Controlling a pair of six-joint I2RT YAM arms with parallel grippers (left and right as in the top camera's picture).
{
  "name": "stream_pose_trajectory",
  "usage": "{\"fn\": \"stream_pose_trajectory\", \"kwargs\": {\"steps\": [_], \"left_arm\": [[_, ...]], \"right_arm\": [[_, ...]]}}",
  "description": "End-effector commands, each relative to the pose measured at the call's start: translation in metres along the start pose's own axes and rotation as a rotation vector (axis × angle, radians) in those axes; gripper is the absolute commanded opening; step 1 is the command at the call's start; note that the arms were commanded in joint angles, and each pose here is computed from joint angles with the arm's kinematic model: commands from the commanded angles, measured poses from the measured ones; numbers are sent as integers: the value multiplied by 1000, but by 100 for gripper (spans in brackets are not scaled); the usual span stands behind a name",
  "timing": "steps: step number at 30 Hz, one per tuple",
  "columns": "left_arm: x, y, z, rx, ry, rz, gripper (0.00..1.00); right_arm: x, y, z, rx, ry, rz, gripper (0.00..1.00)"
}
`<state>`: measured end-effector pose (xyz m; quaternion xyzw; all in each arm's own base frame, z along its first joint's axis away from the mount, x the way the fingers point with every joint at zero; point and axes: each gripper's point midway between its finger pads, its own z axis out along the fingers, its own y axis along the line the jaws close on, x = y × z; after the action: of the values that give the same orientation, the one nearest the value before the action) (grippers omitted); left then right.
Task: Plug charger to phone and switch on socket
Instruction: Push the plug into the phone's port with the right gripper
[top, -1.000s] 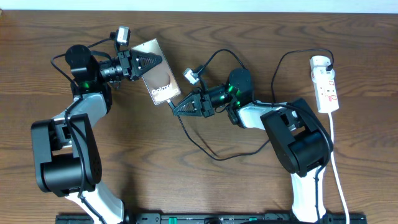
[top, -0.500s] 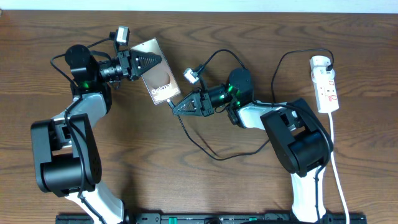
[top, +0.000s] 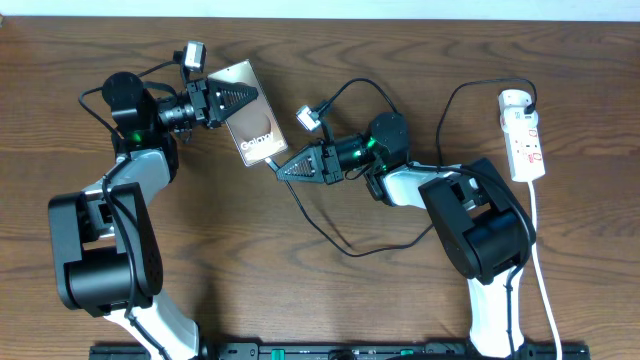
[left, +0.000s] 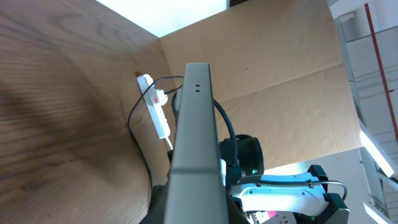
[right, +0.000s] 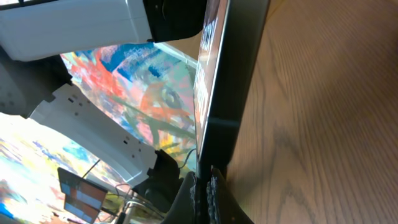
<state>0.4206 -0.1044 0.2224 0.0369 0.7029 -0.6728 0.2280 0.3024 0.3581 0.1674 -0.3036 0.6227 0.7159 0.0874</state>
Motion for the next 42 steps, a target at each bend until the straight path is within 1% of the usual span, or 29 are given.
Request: {"fn": "stream_pose_trajectory", "kwargs": {"steps": [1,7,16,28,37,42], "left_arm": [[2,-13,4,21,51,46,7],[-1,-12,4,16,33,45,7],[-15,-8,4,-8,-53,11,8],[-15,-8,4,-8,-52,23,7],[-16,-8,3,-9,-55,36,7],[-17,-7,1,-11,-60,40,7]], "right_arm": [[-22,-3,-1,29,-99,-12,1],[-23,-3,-1,30,-104,-11,1],[-26,-4,2,35,-128,-10,1],[-30,7,2,13,-138,-52,1],[-22,-7,1,16,-130,-25,1],[-24,3,1,-7,-138,-72,1]]}}
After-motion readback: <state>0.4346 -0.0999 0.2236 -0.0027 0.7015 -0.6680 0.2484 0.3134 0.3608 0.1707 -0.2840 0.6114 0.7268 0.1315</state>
